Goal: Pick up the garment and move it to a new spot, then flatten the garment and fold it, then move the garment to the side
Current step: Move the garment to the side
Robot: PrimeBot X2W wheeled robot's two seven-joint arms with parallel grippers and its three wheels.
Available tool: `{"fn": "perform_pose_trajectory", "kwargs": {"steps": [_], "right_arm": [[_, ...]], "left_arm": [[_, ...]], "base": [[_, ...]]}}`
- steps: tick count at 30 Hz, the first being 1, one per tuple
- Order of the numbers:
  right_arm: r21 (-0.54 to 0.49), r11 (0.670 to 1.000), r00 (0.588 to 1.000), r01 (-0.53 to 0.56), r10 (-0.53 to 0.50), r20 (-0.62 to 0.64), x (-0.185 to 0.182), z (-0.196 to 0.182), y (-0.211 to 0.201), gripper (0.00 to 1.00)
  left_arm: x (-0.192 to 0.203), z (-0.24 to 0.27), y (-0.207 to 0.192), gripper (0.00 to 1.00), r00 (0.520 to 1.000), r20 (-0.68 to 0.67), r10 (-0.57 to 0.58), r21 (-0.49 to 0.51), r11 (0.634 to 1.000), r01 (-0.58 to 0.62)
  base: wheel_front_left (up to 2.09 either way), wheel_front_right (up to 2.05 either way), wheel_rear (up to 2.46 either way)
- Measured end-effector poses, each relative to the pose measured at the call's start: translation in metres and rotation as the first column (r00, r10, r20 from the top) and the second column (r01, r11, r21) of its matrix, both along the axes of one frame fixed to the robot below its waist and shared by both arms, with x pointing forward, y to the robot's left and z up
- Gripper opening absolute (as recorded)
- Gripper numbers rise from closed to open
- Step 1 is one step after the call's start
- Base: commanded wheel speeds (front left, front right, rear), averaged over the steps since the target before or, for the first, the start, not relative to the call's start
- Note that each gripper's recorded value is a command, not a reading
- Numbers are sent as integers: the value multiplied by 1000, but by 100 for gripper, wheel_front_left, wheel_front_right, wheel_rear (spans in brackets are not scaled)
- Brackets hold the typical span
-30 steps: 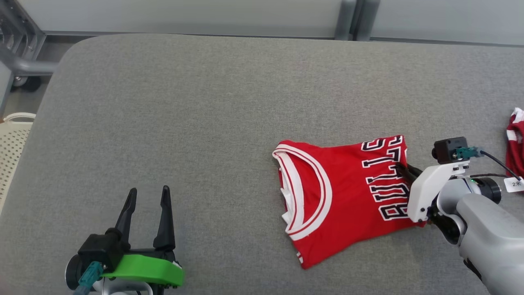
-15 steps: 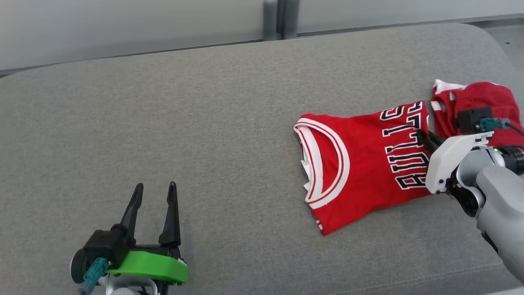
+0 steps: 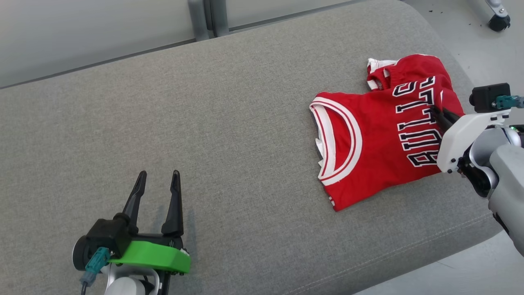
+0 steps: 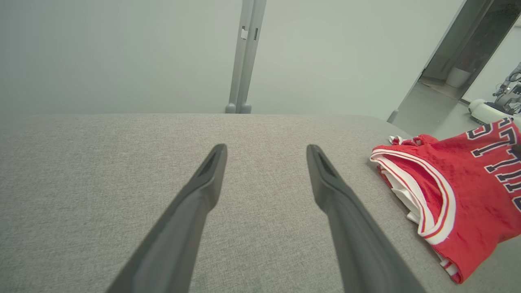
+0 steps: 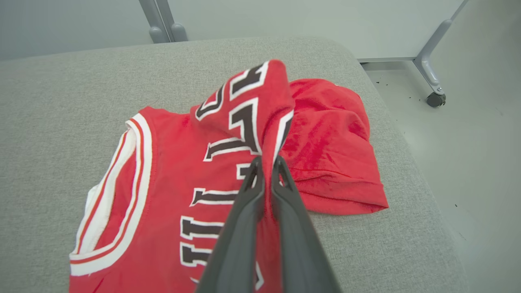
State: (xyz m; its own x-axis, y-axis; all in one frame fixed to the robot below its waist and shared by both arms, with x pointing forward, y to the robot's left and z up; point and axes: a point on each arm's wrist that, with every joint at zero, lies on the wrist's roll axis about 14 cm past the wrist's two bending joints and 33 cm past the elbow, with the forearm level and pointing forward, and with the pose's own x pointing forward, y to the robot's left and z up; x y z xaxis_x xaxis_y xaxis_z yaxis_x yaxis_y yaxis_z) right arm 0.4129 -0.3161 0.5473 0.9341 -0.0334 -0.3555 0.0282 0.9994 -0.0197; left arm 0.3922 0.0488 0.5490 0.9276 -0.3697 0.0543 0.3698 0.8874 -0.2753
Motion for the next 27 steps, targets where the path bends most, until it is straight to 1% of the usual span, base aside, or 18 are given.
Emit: {"fn": "perform_pose_trajectory", "kwargs": {"steps": [2,7,12,15,21,27], "right_arm": [[-8,1000,1000,7,-7,7,4,2,-4,0],[-7,1000,999,-10,10,38,20,12,4,0],[-11,1000,996,-12,13,89,39,30,7,0],[-23,1000,993,3,0,118,49,42,1,0],[-46,997,987,68,-60,146,60,53,-23,0],[-78,986,981,148,-136,138,64,54,-56,0]], "left_arm": [[2,-4,0,100,1000,-12,-1,0,1000,1],[1,-6,13,100,999,-17,35,6,999,-35],[-1,-6,25,100,997,-16,69,15,998,-69],[-2,-7,32,100,996,-17,86,21,996,-86],[-3,-14,39,100,994,-32,101,35,994,-100],[-1,-25,43,100,993,-56,103,51,994,-100]], "base": [[0,0,0],[0,0,0],[0,0,0],[0,0,0],[0,0,0],[0,0,0]]}}
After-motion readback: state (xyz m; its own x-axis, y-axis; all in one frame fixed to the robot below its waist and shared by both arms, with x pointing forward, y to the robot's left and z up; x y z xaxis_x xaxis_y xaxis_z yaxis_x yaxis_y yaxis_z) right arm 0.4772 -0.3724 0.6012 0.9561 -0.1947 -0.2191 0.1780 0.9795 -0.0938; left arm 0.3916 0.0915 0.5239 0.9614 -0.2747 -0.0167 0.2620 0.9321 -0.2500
